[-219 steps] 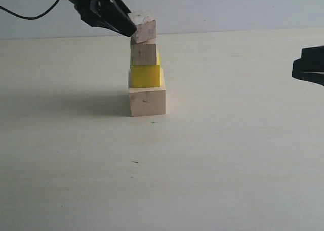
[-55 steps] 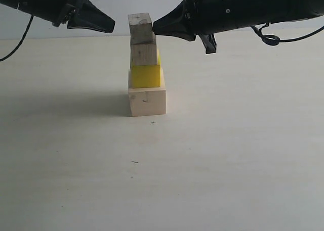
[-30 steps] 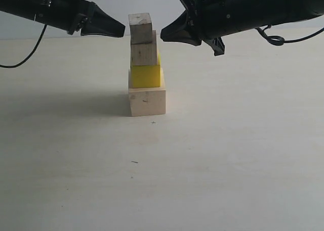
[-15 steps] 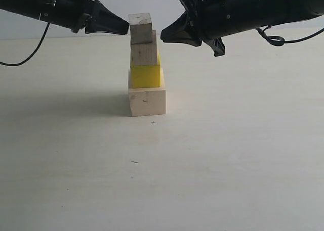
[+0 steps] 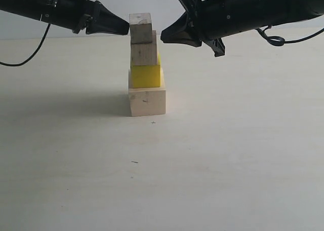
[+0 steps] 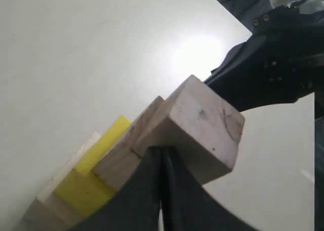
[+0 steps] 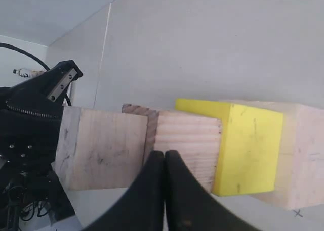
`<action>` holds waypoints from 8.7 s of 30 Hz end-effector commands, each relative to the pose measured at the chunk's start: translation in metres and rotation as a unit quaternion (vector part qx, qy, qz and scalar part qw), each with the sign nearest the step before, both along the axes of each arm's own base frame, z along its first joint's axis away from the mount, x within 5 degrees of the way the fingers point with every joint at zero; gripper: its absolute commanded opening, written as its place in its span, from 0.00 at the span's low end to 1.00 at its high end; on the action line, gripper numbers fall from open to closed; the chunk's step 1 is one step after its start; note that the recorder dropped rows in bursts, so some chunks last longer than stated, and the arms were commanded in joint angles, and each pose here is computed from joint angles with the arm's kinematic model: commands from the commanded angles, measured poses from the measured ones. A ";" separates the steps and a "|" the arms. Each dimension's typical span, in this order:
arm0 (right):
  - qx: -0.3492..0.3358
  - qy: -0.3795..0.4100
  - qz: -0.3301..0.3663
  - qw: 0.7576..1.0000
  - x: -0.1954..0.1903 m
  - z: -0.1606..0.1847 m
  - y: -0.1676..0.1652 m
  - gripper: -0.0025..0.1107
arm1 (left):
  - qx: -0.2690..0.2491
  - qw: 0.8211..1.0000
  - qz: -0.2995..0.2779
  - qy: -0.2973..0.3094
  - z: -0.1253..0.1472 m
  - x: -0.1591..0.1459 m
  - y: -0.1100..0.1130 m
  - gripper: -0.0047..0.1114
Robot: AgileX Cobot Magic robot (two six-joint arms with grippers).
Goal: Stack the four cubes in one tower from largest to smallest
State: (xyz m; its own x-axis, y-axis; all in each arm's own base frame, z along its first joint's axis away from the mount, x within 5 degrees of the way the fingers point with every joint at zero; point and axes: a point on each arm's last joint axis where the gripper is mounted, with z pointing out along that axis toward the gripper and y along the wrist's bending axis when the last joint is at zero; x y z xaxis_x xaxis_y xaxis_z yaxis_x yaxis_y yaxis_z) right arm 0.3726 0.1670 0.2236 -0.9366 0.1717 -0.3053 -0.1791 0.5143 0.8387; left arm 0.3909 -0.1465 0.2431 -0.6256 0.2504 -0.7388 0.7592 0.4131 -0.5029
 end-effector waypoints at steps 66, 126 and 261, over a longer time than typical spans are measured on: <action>-0.012 -0.017 -0.008 1.000 0.003 0.002 -0.002 0.02 | 0.008 1.000 0.002 -0.029 -0.001 0.002 -0.004 0.04; -0.031 -0.024 0.004 0.999 0.002 -0.001 -0.003 0.02 | 0.012 0.999 0.013 -0.028 -0.002 0.004 -0.004 0.04; -0.036 -0.018 -0.007 0.999 0.020 0.015 0.001 0.02 | 0.024 0.999 -0.017 -0.019 -0.004 0.000 0.003 0.04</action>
